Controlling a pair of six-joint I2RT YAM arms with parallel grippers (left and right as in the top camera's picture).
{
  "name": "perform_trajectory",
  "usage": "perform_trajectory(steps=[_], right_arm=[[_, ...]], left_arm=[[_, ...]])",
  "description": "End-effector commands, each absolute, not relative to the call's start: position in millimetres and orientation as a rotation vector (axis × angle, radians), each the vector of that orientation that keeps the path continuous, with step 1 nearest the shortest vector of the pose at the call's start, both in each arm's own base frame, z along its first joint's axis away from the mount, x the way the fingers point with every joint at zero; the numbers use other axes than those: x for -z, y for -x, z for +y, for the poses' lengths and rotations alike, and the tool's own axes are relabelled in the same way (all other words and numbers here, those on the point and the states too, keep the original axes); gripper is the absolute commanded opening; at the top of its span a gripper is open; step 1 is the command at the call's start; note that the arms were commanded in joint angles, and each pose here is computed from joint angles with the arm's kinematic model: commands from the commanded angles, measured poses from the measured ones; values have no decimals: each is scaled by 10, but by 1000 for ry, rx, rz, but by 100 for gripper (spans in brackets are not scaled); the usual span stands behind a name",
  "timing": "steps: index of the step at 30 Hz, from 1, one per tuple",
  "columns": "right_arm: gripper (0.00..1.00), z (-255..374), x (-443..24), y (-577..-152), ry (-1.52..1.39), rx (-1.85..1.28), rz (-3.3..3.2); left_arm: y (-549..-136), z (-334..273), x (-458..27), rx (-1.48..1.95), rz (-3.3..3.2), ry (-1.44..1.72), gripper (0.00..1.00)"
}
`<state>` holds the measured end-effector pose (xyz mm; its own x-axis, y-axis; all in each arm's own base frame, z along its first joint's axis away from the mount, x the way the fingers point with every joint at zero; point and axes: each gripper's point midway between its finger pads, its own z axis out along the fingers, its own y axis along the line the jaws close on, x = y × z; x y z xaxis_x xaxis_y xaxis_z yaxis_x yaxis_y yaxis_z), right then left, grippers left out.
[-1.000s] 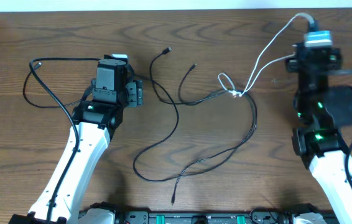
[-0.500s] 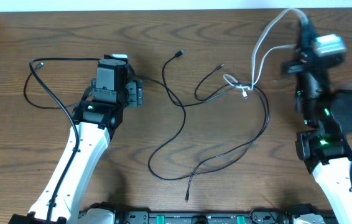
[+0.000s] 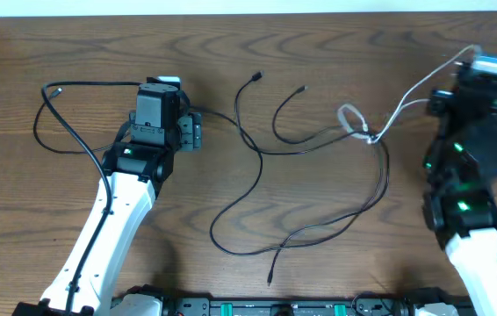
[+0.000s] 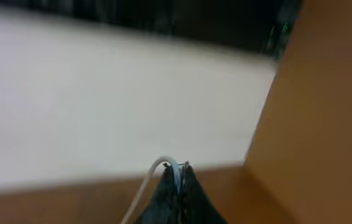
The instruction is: Untangle cables
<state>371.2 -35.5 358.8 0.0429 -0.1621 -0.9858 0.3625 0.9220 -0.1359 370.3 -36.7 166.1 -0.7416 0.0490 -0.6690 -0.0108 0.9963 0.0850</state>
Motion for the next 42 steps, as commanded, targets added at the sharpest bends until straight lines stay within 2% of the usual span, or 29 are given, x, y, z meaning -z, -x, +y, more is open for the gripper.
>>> perform_trajectory(steps=[1, 8, 12, 20, 26, 28, 29, 32, 38, 42], right_arm=[[1, -130, -4037, -3597, -137, 140, 1323], [1, 74, -4622, -3394, -93, -89, 1068], [1, 78, -4728, -3332, -89, -95, 1019], [1, 170, -4248, -3588, -49, -106, 1231], [1, 218, -4249, -3591, -57, -169, 1230], [1, 270, -4245, -3588, -31, -188, 1233], [1, 300, -4235, -3589, -16, -198, 1238], [1, 340, -4238, -3583, -13, -238, 1238], [1, 548, -4230, -3546, 31, -401, 1249], [1, 591, -4156, -3559, 23, -450, 1284]], left_arm=[[-3745, -335, -1754, -120, 2381, -2, 84], [-3745, -335, -1754, -120, 2381, -2, 84], [-3745, -335, -1754, -120, 2381, -2, 84], [-3745, -335, -1754, -120, 2381, -2, 84], [-3745, -360, -1751, -103, 2382, -7, 84], [-3778, -565, -1773, 42, 2370, -53, 84], [-3760, -855, -1794, 242, 2364, -133, 84], [-3714, -1326, -1837, 544, 2329, -274, 84], [-3606, -1868, -1504, 718, 2389, -432, 84], [-3392, -2531, -1512, 837, 2284, -696, 84]])
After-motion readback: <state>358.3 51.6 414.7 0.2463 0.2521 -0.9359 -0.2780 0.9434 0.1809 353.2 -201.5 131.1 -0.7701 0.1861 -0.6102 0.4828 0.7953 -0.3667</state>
